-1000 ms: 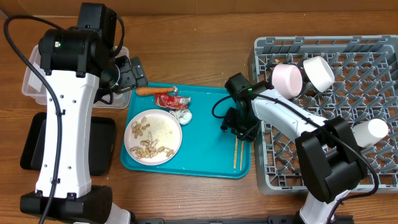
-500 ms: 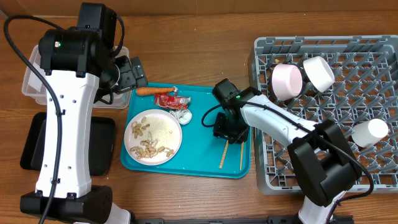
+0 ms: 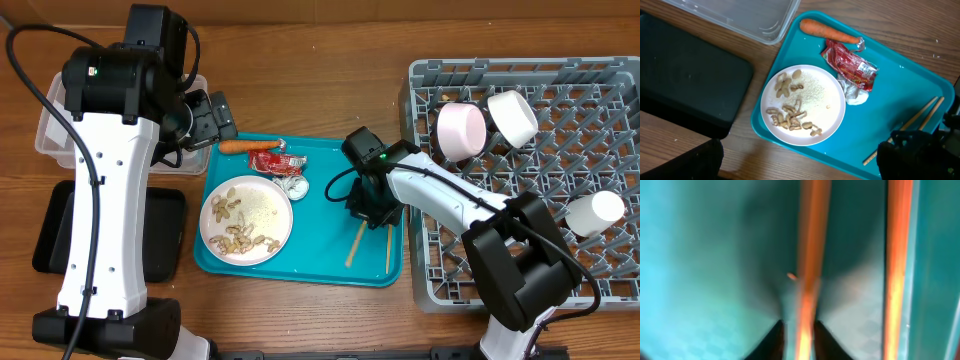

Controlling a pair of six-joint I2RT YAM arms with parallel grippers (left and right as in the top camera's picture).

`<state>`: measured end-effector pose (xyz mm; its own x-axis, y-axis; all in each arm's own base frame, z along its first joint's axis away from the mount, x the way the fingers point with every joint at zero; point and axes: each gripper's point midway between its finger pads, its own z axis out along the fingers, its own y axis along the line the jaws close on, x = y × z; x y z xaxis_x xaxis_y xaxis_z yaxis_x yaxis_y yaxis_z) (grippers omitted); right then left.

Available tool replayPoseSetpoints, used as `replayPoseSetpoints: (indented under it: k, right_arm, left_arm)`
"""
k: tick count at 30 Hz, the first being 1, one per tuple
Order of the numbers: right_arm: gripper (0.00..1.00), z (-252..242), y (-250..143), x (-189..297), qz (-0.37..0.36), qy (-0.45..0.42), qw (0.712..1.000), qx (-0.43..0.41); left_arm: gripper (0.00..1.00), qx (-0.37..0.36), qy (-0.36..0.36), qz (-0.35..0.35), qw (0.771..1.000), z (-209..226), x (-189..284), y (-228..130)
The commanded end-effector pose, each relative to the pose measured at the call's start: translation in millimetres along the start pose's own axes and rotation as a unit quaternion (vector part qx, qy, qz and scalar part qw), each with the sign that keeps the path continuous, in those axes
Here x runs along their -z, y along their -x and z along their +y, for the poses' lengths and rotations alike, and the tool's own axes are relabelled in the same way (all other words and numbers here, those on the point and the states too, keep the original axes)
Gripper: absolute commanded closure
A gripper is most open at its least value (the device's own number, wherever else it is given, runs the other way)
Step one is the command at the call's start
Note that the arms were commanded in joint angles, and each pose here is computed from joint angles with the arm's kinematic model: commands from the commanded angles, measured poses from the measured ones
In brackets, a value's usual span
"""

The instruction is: Sort waste into correct bins and load items into the dishwasher

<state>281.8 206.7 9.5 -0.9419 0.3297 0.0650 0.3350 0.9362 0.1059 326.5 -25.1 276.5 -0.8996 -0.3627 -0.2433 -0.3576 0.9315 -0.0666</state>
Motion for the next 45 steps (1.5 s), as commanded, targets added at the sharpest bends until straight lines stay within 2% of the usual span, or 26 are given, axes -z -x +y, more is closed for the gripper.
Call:
replayPoseSetpoints:
  k: [1, 2, 7, 14, 19, 24, 27, 29, 32, 35, 37, 42, 45]
  right_arm:
    - [0.94, -2.3, 4.2, -4.2, -0.007, -0.004, 1.000, -0.006]
    - [0.96, -2.4, 4.0, -4.2, -0.006, -0.004, 1.000, -0.006]
    - [0.96, 10.1, 9.9, 12.3, -0.018, 0.014, 0.998, 0.061]
    - [0.96, 47.9, 17.5, 91.1, -0.063, 0.080, 0.974, 0.203]
    - [0.96, 52.9, 20.5, 141.2, -0.094, 0.096, 0.959, 0.250]
    - [0.96, 34.1, 43.1, 183.0, -0.142, 0.104, 0.953, 0.249]
    - [0.96, 26.3, 38.1, 185.8, -0.113, 0.126, 0.958, 0.234]
    - [0.95, 20.1, 36.3, 175.3, -0.093, 0.117, 0.970, 0.194]
    - [0.67, 17.2, 33.3, 143.6, -0.076, 0.089, 0.983, 0.140]
    - [0.53, 20.1, 23.0, 105.1, -0.062, 0.065, 0.989, 0.114]
    - [0.51, 21.3, 14.4, 79.9, -0.050, 0.050, 0.992, 0.102]
    - [0.37, 14.8, 5.7, 38.9, -0.040, 0.012, 0.998, 0.042]
    - [0.36, 8.1, 12.6, 25.8, -0.055, -0.007, 0.998, 0.015]
  left_arm:
    - [0.00, 0.007, -0.001, -0.004, 1.000, -0.9, 0.8, 2.4]
    - [0.00, 0.007, -0.001, -0.004, 1.000, -0.9, 0.8, 2.4]
    - [0.00, 0.007, -0.001, -0.004, 1.000, -0.9, 0.8, 2.4]
    - [0.00, 0.007, -0.001, -0.004, 1.000, -0.9, 0.8, 2.3]
    - [0.00, 0.007, -0.001, -0.004, 1.000, -0.9, 0.8, 2.4]
    - [0.00, 0.007, -0.001, -0.004, 1.000, -0.9, 0.8, 2.4]
    - [0.00, 0.007, -0.001, -0.004, 1.000, -0.9, 0.8, 2.4]
    - [0.00, 0.007, -0.001, -0.004, 1.000, -0.9, 0.8, 2.4]
    - [0.00, 0.007, -0.001, -0.004, 1.000, -0.9, 0.8, 2.4]
    - [0.00, 0.007, -0.001, -0.004, 1.000, -0.9, 0.7, 2.3]
    - [0.00, 0.007, -0.001, -0.004, 1.000, -0.9, 0.8, 2.4]
    - [0.00, 0.007, -0.001, -0.004, 1.000, -0.9, 0.7, 2.3]
    - [0.00, 0.007, -0.001, -0.004, 1.000, -0.9, 0.8, 2.4]
